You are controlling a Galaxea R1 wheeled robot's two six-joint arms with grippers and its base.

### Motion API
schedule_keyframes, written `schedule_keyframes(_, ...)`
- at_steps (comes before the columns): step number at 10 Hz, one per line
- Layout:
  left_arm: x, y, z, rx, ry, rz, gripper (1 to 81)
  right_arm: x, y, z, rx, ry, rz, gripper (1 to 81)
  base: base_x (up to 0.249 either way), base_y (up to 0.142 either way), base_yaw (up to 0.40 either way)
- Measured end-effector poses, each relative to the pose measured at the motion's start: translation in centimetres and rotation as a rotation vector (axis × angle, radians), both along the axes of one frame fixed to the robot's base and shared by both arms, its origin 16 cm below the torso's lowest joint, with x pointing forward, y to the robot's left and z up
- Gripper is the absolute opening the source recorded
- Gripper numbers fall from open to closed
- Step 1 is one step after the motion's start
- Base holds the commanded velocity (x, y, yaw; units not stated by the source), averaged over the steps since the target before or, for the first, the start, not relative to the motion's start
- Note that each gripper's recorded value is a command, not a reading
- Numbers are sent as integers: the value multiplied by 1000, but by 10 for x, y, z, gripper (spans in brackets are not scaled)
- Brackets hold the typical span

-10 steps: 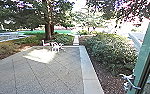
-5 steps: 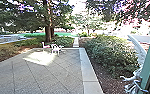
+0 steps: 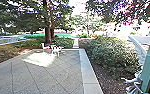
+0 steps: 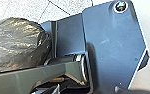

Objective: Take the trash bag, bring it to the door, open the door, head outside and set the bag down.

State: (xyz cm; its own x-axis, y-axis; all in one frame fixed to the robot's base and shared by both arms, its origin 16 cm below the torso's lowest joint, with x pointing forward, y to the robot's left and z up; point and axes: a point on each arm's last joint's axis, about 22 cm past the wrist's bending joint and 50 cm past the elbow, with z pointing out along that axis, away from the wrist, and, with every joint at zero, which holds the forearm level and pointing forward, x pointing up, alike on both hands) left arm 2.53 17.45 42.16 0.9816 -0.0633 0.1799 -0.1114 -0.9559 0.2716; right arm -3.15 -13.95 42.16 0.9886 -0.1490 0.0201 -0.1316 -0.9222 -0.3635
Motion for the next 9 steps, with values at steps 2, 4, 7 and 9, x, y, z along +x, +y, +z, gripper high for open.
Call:
schedule_keyframes(2, -2, 0, 0, 0, 3, 0, 10, -1, -2, 0, -3, 3, 2, 811, 46, 0, 0)
schedule_keyframes(4, 7, 0, 1, 1, -7, 1, 10, 10, -2, 1, -3, -11, -1, 811, 0, 0, 0)
schedule_keyframes(7, -7, 10, -2, 9, 12, 2, 10, -6, -6, -1, -7, 12, -2, 811, 0, 0, 0)
schedule_keyframes(9, -1, 28, -2, 25, 5, 8, 10, 2, -6, -1, -6, 3, -6, 811, 0, 0, 0)
